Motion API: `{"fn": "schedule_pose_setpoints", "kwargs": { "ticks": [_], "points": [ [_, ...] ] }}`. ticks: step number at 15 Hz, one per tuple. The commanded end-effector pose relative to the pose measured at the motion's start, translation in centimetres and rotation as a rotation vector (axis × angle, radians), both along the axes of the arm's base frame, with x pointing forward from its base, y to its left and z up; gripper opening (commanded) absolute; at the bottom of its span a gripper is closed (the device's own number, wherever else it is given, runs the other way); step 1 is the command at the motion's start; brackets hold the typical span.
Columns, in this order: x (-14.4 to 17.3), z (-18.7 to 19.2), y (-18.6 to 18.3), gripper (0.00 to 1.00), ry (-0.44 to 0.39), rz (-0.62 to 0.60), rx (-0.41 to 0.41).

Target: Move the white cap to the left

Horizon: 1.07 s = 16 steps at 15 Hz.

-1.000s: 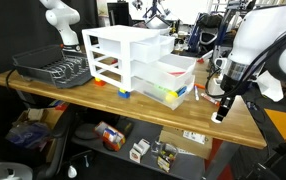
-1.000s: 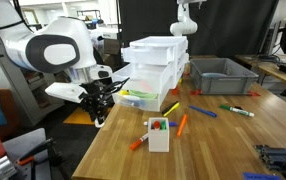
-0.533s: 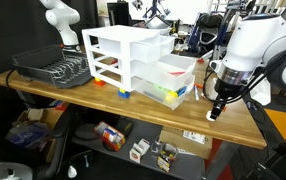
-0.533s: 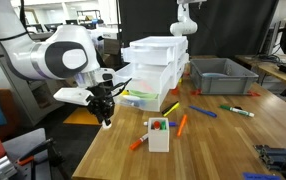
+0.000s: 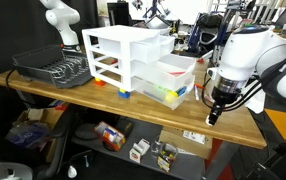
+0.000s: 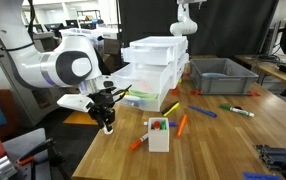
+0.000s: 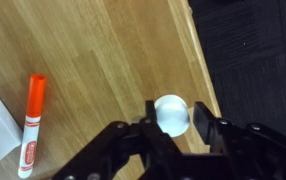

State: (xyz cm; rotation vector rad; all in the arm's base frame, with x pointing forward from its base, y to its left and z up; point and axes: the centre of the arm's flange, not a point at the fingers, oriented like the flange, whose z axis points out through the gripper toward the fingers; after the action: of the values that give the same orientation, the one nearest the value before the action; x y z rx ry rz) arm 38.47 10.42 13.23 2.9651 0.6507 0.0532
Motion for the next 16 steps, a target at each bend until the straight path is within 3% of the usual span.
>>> {"fn": "schedule_pose_setpoints", "kwargs": {
  "ticks": [1, 4, 5, 7, 12, 13, 16],
  "points": [
    [0.3, -0.5, -0.6, 0.75, -0.016, -0.032, 0.005],
    [0.3, 0.9, -1.6, 0.97, -0.026, -0.072, 0.019],
    [0.2, 1.4, -1.9, 0.99, -0.024, -0.085, 0.019],
    [-0.2, 3.0, -2.3, 1.00, 0.004, -0.136, 0.013],
    [-3.0, 8.0, -3.1, 1.00, 0.178, -0.318, -0.004],
    [-2.1, 4.4, -2.6, 1.00, 0.131, -0.281, -0.012],
    [-2.3, 5.3, -2.4, 1.00, 0.130, -0.281, -0.010]
  ]
}}
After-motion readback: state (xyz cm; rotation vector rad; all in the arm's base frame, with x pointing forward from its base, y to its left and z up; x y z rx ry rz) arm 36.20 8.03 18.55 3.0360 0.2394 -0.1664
